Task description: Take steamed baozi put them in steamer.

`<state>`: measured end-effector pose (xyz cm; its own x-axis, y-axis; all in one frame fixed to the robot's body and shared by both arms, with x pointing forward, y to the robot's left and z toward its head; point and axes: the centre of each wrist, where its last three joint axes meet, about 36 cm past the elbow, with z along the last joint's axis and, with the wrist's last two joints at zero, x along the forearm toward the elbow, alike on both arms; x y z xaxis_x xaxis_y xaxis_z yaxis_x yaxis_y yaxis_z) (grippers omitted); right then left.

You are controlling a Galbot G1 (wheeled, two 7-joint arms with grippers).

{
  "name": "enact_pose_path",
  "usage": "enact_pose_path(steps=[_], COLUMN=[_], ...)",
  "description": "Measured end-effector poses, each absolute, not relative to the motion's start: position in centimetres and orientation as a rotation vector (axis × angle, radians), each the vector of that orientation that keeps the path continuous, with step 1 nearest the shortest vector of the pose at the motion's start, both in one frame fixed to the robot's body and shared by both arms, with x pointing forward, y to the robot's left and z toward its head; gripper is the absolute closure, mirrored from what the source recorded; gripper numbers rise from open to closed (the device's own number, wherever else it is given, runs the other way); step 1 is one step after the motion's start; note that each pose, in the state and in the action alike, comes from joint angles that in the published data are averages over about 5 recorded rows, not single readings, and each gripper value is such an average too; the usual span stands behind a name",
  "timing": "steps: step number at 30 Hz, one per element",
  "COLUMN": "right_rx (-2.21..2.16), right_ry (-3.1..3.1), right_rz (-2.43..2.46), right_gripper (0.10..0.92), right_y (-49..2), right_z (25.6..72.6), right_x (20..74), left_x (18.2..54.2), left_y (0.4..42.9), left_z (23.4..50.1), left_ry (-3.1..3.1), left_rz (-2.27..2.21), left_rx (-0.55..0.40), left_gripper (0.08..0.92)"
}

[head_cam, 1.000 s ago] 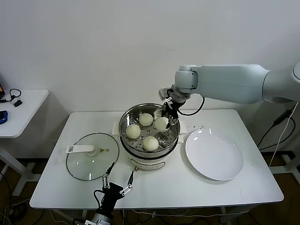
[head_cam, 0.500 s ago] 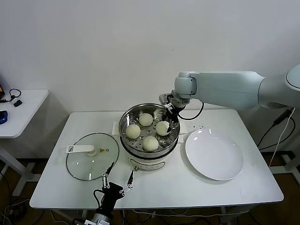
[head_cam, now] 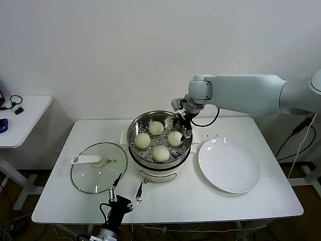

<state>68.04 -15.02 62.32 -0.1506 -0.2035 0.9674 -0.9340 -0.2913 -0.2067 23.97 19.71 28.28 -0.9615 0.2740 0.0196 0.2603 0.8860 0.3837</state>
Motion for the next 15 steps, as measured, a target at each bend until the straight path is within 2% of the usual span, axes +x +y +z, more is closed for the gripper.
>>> enact_pose_path(steps=[15], right_rx=[1.382], right_ry=[-1.550], right_rz=[1.499], right_gripper=[0.200], right_y=[-18.2], right_z=[66.7], right_x=[66.1], left_x=[23.9], left_y=[19.5], left_z=[28.4], left_ry=[3.019], left_rz=[0.603], left_rx=[0.429], left_gripper=[0.177])
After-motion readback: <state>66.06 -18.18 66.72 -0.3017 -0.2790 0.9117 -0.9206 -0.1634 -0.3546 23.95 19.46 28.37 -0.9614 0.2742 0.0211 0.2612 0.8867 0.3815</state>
